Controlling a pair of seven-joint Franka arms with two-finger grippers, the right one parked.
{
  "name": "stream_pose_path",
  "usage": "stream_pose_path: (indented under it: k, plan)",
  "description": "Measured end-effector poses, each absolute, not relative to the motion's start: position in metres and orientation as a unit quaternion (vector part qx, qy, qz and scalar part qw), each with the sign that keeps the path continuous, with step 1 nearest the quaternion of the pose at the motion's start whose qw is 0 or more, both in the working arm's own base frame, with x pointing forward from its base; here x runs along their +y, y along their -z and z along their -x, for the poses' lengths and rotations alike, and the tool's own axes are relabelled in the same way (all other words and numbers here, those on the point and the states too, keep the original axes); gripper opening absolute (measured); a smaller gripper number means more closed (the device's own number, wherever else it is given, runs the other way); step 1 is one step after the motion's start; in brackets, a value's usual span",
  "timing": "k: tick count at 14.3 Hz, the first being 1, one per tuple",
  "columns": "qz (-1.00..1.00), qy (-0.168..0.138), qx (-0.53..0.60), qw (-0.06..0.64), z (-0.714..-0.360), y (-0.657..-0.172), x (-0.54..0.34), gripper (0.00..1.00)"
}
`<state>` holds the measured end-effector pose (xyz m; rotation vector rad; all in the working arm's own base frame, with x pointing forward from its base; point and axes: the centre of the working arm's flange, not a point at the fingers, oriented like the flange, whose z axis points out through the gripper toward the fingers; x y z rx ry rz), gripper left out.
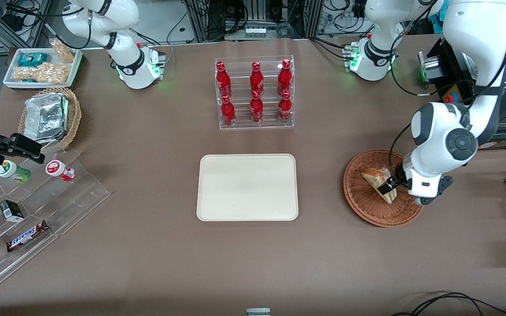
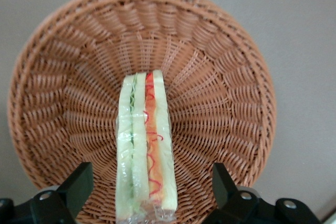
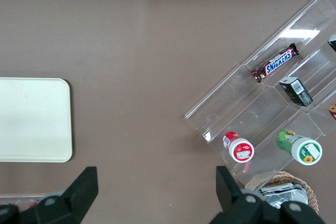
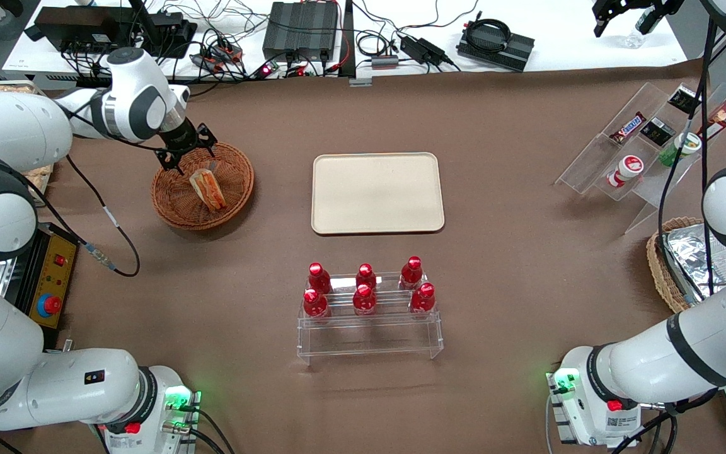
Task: Place sandwich from basket to tray
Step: 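Lower the left gripper and close it on the wrapped sandwich, then lift the sandwich and carry it with the left gripper over the tray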
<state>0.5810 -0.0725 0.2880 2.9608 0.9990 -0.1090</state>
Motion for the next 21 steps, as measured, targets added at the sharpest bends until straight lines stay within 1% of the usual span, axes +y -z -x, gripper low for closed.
stream_pose_path:
  k: [8,10,11,12,15,16,18,19,20,21]
  plan:
    - [-0.944,0.056,0.326,-0.002,-0.568,-0.267,-0.074,1.0]
    - [-0.943,0.063,0.326,-0.004,-0.565,-0.26,-0.074,0.96]
    - [-0.943,0.065,0.326,-0.005,-0.565,-0.257,-0.073,0.88]
    - [-0.943,0.066,0.327,-0.005,-0.565,-0.256,-0.073,0.74]
    - [-0.943,0.066,0.327,-0.006,-0.565,-0.255,-0.072,0.44]
    - [-0.943,0.065,0.327,-0.006,-0.565,-0.256,-0.072,0.36]
    - [-0.944,0.064,0.324,-0.006,-0.566,-0.256,-0.072,0.26]
    - [-0.945,0.06,0.321,-0.007,-0.567,-0.258,-0.073,0.22]
    - [-0.947,0.054,0.316,-0.007,-0.571,-0.263,-0.075,0.16]
    - [-0.95,0.048,0.31,-0.007,-0.575,-0.27,-0.08,0.15]
